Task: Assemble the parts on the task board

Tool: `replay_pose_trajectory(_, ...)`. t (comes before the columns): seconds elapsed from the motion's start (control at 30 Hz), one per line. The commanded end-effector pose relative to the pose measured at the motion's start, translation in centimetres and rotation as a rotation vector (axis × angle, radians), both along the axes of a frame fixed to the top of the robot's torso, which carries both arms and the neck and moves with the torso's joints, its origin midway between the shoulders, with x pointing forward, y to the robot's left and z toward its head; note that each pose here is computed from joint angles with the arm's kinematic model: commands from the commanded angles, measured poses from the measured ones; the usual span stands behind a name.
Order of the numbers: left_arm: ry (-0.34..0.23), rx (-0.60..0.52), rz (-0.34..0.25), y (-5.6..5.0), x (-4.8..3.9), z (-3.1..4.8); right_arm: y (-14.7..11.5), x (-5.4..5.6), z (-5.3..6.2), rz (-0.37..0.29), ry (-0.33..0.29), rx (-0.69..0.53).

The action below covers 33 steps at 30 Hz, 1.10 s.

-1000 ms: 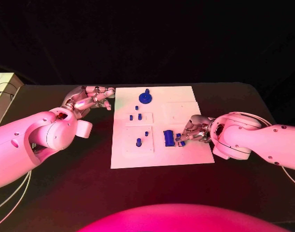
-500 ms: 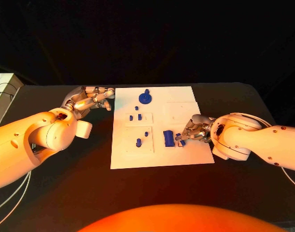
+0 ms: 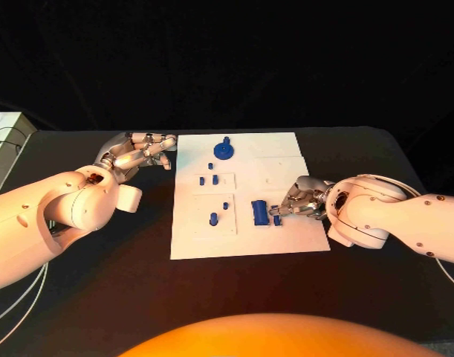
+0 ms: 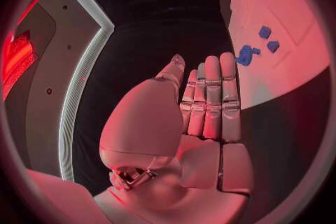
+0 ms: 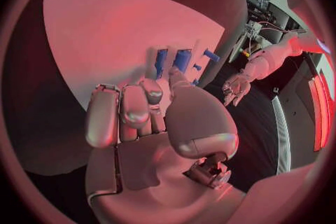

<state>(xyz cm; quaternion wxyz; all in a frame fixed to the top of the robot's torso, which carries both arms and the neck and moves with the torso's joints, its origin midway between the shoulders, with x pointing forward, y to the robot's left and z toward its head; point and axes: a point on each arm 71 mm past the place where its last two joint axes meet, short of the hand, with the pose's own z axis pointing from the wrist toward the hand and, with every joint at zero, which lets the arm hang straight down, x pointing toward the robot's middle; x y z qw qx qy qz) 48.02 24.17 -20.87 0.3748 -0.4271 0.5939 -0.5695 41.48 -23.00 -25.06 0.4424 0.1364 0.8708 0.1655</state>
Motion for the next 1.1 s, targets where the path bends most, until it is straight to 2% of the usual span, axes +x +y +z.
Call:
replay_pose_trajectory(0.03, -0.001, -0.01, -0.011, -0.2, -0.06, 0.03, 0.1, -0.2, 0.1, 0.006, -0.003, 0.018)
replay_pose_trajectory(0.5, -0.001, -0.011, -0.011, -0.2, -0.04, 0.01, -0.5, -0.6, 0.3, -0.006, -0.017, 0.031)
replay_pose_trajectory(0.7, -0.002, -0.012, -0.013, -0.3, -0.03, 0.01, -1.4, -0.2, 0.5, -0.034, -0.069, 0.063)
replay_pose_trajectory(0.8, -0.005, -0.014, -0.013, -0.3, -0.01, 0.01, -1.8, 0.3, 0.9, -0.054, -0.128, 0.156)
replay_pose_trajectory(0.93, -0.01, -0.028, -0.006, -0.3, 0.14, -0.02, -2.4, 1.4, 1.9, -0.066, -0.23, 0.364)
replay_pose_trajectory(1.1, -0.026, -0.046, 0.022, 0.0, 0.52, -0.11, -3.1, 3.3, 3.1, -0.101, -0.331, 0.609)
